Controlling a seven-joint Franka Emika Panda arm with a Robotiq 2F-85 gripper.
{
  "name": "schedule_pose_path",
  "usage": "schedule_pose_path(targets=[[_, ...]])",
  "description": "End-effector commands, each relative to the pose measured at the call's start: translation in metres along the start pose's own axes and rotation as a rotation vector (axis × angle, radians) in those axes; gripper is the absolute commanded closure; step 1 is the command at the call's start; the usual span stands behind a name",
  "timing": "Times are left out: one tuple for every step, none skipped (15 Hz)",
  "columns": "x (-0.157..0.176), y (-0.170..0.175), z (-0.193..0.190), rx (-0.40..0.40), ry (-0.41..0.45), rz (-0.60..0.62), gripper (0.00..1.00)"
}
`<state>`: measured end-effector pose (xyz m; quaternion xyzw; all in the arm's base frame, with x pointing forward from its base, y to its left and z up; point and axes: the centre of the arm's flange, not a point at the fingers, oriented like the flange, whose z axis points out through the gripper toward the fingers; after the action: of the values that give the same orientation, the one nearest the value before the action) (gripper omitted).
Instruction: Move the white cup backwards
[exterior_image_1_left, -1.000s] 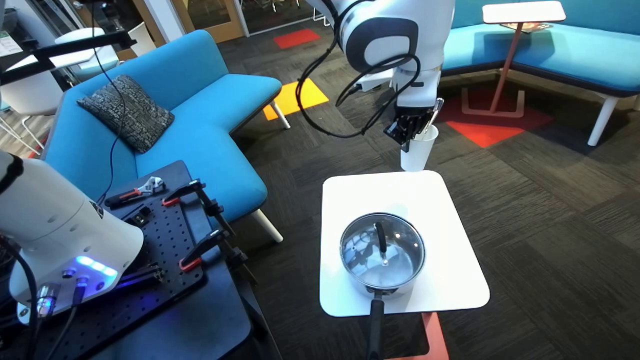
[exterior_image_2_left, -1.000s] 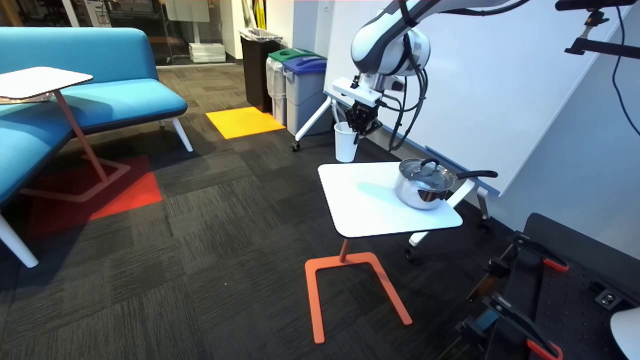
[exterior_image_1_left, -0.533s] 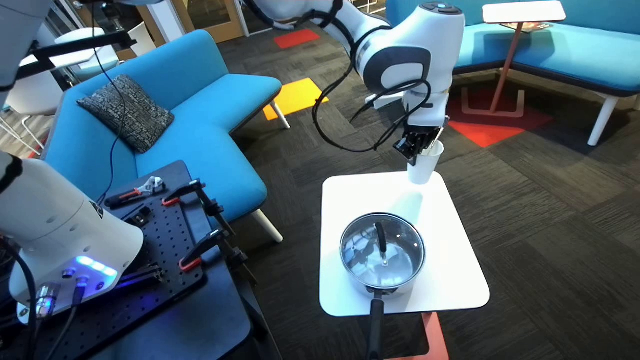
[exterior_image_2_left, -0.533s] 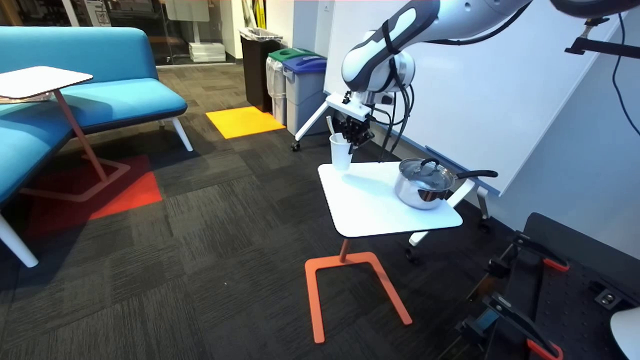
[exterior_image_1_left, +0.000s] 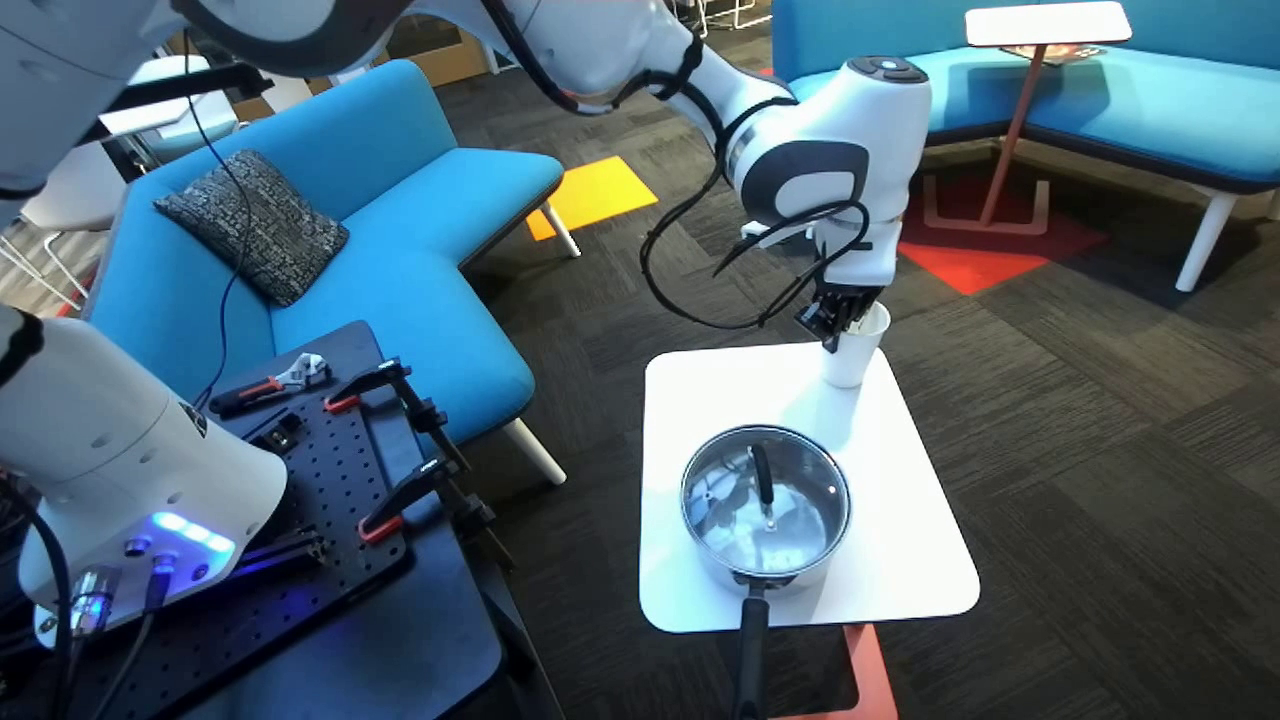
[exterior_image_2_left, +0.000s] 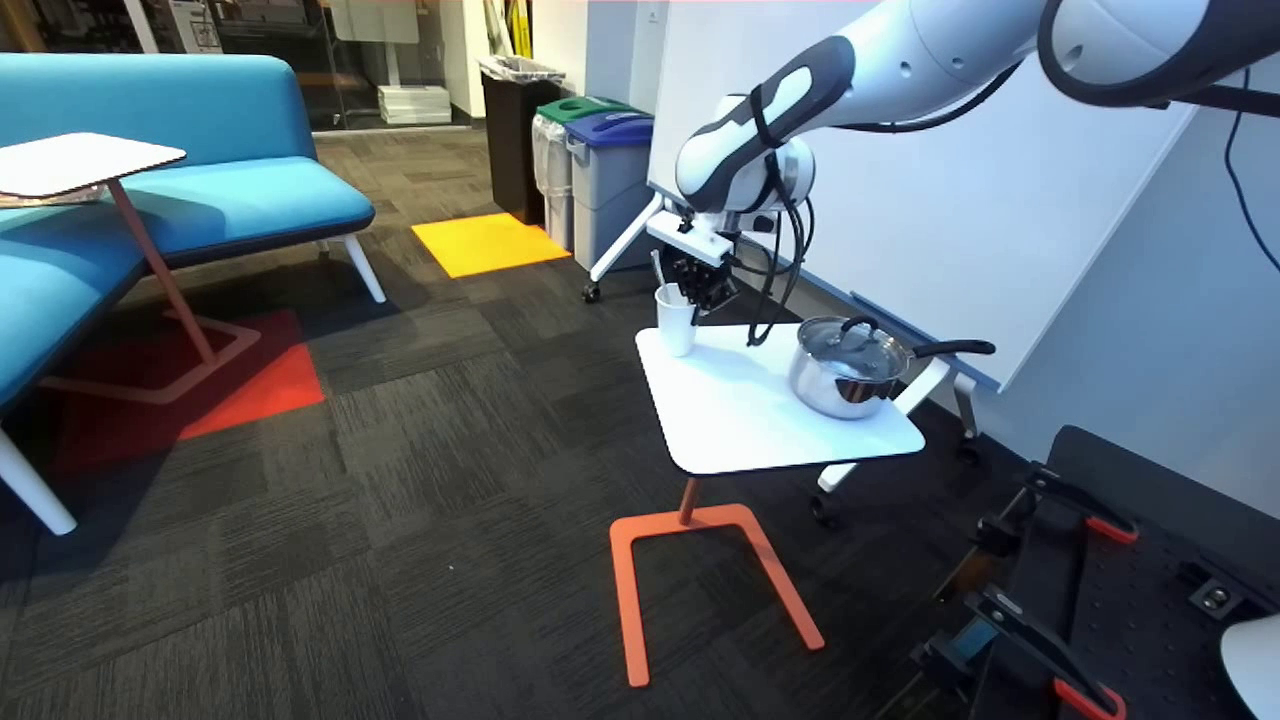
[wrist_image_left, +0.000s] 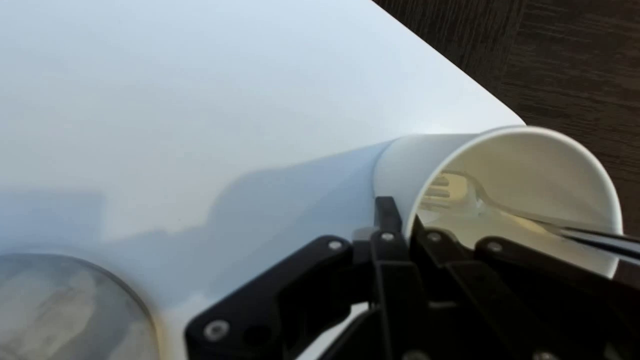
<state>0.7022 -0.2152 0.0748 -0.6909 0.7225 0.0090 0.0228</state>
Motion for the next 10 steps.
schedule_pose_path(targets=[[0.005,-0.011,0.003,0.018,-0.012,0.030,0.76],[0.006,-0.009,0.001,0.020,-0.013,0.029,0.70],[0.007,-0.006,-0.001,0.025,-0.012,0.027,0.64],[0.008,0.000,-0.004,0.025,-0.007,0.022,0.58],[0.008,0.006,-0.008,0.028,-0.002,0.013,0.49],[0.009,0.012,-0.013,0.034,0.000,-0.002,0.42],[0.010,0.017,-0.017,0.042,0.008,-0.010,0.34],[0.011,0.022,-0.022,0.045,0.013,-0.021,0.27],[0.011,0.029,-0.028,0.054,0.016,-0.041,0.21],[0.012,0.036,-0.034,0.070,0.021,-0.053,0.12]])
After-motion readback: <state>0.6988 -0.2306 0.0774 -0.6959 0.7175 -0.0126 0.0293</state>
